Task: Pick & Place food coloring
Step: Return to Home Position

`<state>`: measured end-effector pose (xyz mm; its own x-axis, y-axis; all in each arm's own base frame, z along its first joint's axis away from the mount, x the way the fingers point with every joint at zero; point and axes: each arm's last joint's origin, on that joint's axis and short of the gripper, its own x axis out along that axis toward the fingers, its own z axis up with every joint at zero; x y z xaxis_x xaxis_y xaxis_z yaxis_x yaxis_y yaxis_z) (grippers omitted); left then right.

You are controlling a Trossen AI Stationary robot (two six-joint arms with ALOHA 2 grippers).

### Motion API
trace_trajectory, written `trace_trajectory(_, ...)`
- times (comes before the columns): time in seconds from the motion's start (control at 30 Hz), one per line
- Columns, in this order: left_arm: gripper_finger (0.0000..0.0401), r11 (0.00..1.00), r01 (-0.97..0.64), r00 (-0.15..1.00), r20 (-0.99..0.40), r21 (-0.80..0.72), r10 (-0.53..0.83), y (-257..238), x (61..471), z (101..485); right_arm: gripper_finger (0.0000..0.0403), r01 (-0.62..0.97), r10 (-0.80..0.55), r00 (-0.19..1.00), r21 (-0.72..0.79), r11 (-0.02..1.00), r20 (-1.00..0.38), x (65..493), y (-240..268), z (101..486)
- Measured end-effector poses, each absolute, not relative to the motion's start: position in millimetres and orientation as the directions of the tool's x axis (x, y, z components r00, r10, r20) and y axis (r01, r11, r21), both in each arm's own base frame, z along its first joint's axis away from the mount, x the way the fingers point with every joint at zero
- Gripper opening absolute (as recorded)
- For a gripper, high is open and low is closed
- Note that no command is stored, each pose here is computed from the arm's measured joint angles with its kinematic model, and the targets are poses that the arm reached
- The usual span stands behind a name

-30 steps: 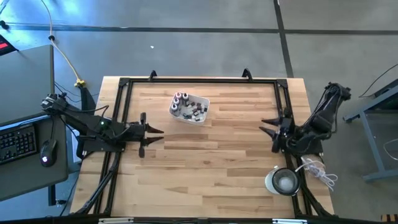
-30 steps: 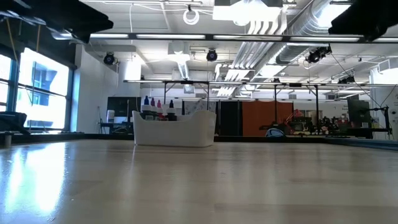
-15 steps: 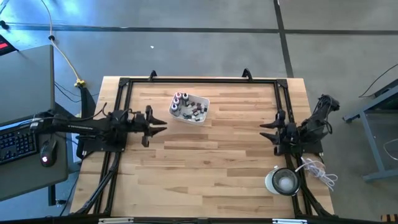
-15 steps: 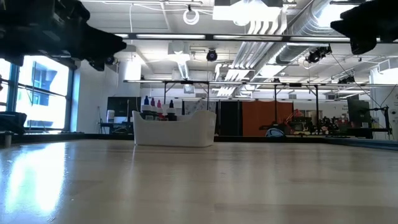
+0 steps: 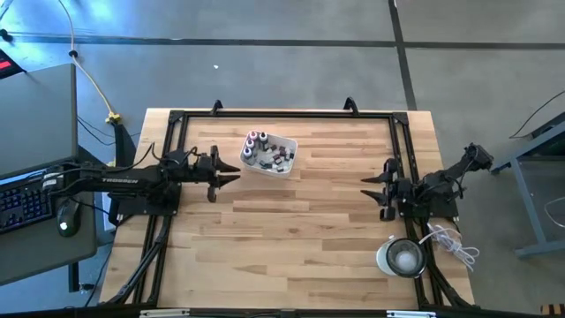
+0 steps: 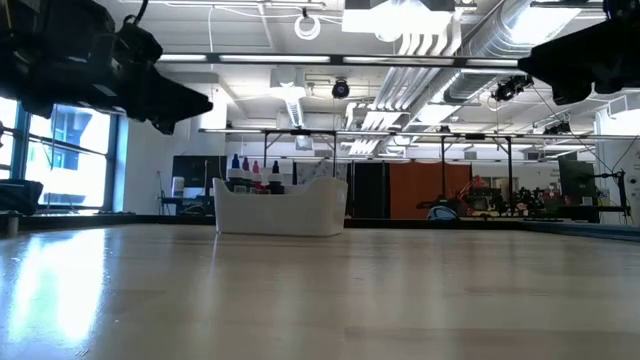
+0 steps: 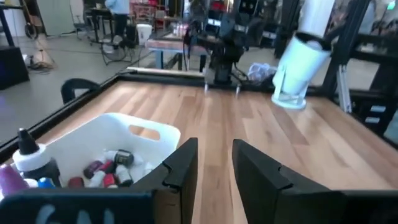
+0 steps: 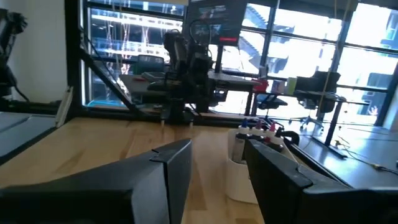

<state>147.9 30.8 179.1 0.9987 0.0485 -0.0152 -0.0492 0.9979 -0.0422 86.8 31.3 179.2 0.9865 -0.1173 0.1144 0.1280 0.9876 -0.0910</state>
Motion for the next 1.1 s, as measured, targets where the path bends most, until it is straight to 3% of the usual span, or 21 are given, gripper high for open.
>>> trace_trajectory(0.97, 0.0099, 0.984, -0.116, 0.974, -0.208, -0.132, 0.087, 30.8, 142.9, 161.8, 0.0147, 0.143, -0.132, 0.986, -0.101, 0.985, 0.106, 87.4, 30.2, 178.1)
trace_trajectory(1.1, 0.0099, 0.956, -0.144, 0.967, -0.242, -0.254, 0.081, 28.0, 131.7, 162.0, 0.0145, 0.142, -0.131, 0.986, -0.101, 0.985, 0.106, 87.4, 30.2, 178.1)
